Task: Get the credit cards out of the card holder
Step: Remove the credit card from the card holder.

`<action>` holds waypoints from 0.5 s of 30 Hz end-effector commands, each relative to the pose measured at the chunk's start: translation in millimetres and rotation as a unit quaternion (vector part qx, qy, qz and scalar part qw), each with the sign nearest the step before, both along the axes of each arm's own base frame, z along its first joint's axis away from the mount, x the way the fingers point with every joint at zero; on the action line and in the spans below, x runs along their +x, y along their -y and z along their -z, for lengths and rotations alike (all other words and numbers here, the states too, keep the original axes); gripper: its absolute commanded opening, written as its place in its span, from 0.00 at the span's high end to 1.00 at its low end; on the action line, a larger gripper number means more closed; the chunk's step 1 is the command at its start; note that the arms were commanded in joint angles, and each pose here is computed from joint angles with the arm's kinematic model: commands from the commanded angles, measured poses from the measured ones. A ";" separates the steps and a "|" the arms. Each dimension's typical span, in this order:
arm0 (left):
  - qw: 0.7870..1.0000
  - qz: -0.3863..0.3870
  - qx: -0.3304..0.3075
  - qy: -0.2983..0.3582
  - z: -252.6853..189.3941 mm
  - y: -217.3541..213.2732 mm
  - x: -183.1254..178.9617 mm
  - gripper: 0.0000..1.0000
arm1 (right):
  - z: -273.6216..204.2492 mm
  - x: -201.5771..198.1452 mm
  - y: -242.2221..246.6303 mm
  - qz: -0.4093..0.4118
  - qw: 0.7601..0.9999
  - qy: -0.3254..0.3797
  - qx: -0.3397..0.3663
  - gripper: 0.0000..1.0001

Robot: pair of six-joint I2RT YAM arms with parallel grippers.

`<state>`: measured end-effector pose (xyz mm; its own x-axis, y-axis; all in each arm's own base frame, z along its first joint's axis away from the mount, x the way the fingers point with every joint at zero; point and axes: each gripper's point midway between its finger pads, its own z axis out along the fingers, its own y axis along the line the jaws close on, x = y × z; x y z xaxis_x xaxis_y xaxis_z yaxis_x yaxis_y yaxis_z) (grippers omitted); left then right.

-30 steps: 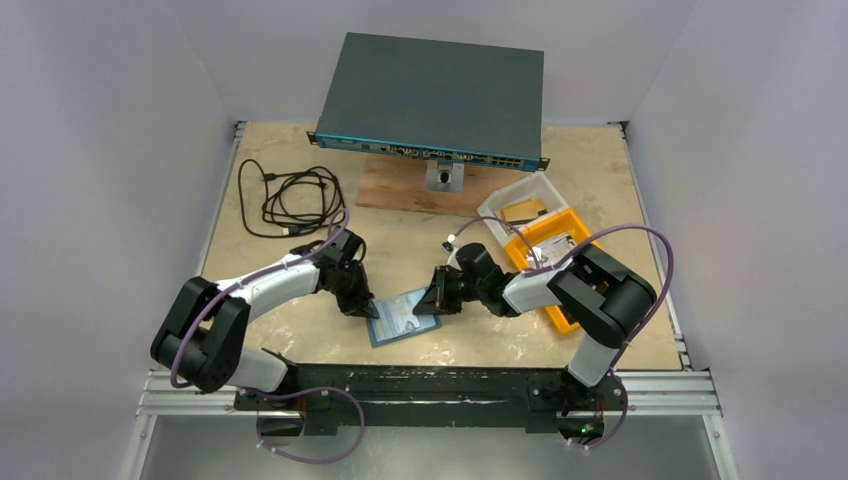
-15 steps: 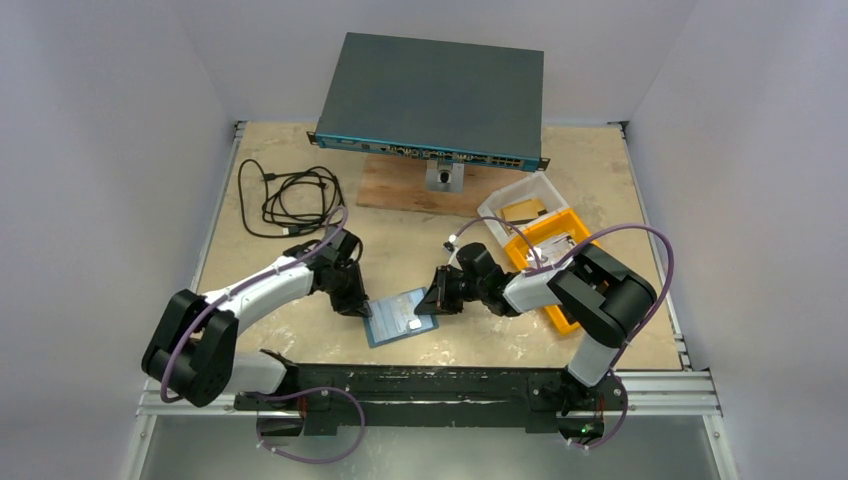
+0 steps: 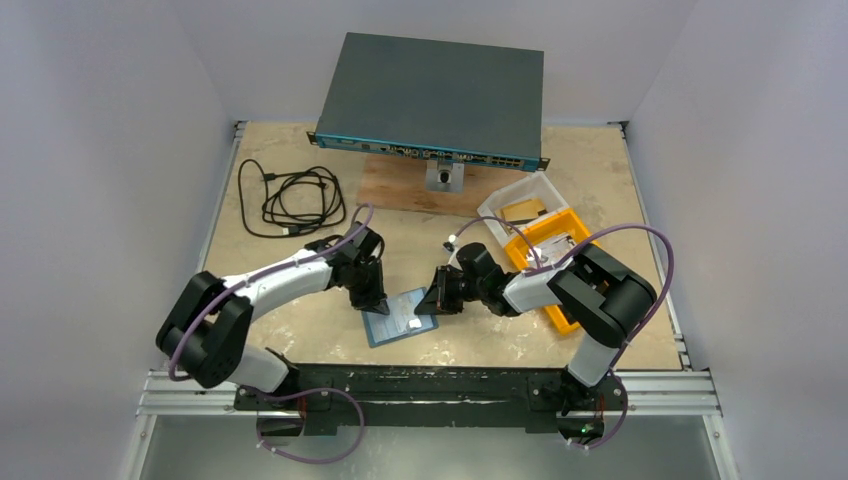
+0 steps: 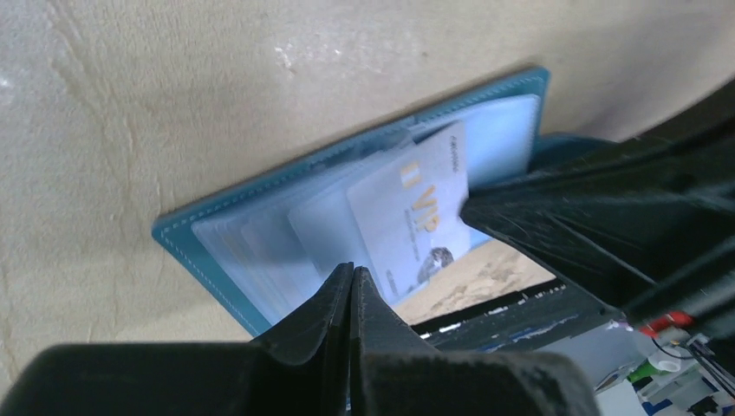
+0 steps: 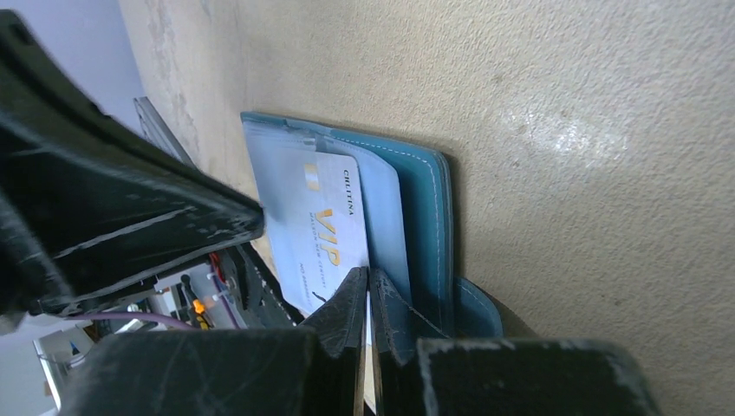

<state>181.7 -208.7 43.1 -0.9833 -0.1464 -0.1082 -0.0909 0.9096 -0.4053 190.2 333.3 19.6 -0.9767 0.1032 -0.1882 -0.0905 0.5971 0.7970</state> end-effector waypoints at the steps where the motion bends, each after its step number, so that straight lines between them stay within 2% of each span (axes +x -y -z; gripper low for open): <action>1: 1.000 -0.006 0.004 -0.011 19.3 3.9 3.0 1.00 | -6.7 4.6 -0.9 -0.004 1.000 0.022 0.002 0.99; 6: 0.998 -0.014 0.048 -0.042 40.4 -10.3 -6.7 1.00 | -7.6 1.3 -4.3 -0.016 1.000 0.019 0.014 0.69; 8: 0.997 -0.016 0.060 -0.052 46.1 -14.8 -10.4 1.00 | -6.0 -0.1 -5.5 -0.019 1.000 0.014 0.019 0.65; 10: 0.996 -0.016 0.067 -0.060 50.9 -16.9 -13.6 1.00 | -4.9 -1.3 -7.3 -0.022 0.999 0.008 0.024 0.67; 15: 0.996 -0.020 0.068 -0.063 53.7 -17.8 -14.8 1.00 | -6.5 -2.7 -12.9 -0.031 0.999 0.000 0.039 0.80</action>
